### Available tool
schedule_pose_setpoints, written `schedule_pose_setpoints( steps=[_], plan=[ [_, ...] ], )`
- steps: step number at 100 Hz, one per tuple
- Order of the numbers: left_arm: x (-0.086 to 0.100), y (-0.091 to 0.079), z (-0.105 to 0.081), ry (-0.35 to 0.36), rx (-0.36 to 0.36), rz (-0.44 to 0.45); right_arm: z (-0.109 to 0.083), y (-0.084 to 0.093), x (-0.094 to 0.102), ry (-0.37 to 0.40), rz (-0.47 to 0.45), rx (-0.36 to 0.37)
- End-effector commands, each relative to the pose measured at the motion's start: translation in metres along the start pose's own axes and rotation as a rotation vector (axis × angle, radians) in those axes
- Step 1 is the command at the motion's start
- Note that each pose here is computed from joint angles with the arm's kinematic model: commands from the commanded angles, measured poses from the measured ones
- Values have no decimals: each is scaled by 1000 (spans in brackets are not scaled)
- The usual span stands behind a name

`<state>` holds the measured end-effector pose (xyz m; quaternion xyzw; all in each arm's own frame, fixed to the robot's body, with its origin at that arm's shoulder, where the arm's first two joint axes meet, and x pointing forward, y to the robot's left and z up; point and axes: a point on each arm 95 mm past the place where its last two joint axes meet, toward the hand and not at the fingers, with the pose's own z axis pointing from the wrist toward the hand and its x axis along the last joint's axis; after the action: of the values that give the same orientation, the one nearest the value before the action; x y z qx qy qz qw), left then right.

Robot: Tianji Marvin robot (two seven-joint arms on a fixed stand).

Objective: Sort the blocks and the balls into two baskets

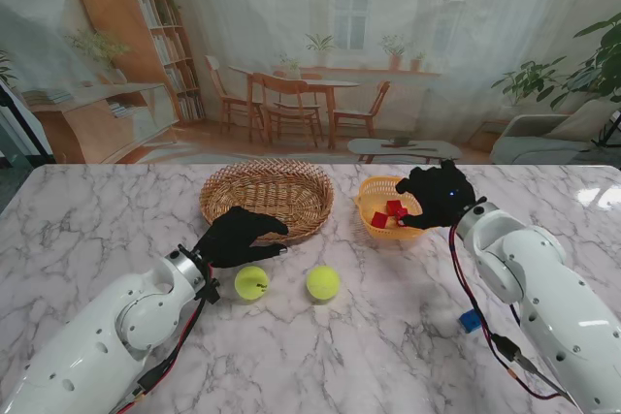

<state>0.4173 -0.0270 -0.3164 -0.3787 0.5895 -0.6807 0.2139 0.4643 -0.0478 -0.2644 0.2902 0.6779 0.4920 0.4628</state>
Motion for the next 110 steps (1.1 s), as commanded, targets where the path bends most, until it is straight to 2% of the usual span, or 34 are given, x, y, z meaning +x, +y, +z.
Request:
schedule_pose_setpoints(
  steps=[1, 41, 69, 92, 110],
  plan=[
    [1, 1, 1, 1, -13, 0, -11, -9, 6, 15, -10, 10],
    [1, 2, 2, 0, -21, -1, -79, -20, 16, 10, -34, -40],
    [1, 3, 2, 0, -26, -1, -123, -37, 33, -7, -73, -23],
    [2, 2, 3, -2, -28, 2, -149, -53, 50, -35, -86, -15],
    [4, 3, 4, 3, -34, 6, -164, -64, 57, -48, -104, 29]
  ],
)
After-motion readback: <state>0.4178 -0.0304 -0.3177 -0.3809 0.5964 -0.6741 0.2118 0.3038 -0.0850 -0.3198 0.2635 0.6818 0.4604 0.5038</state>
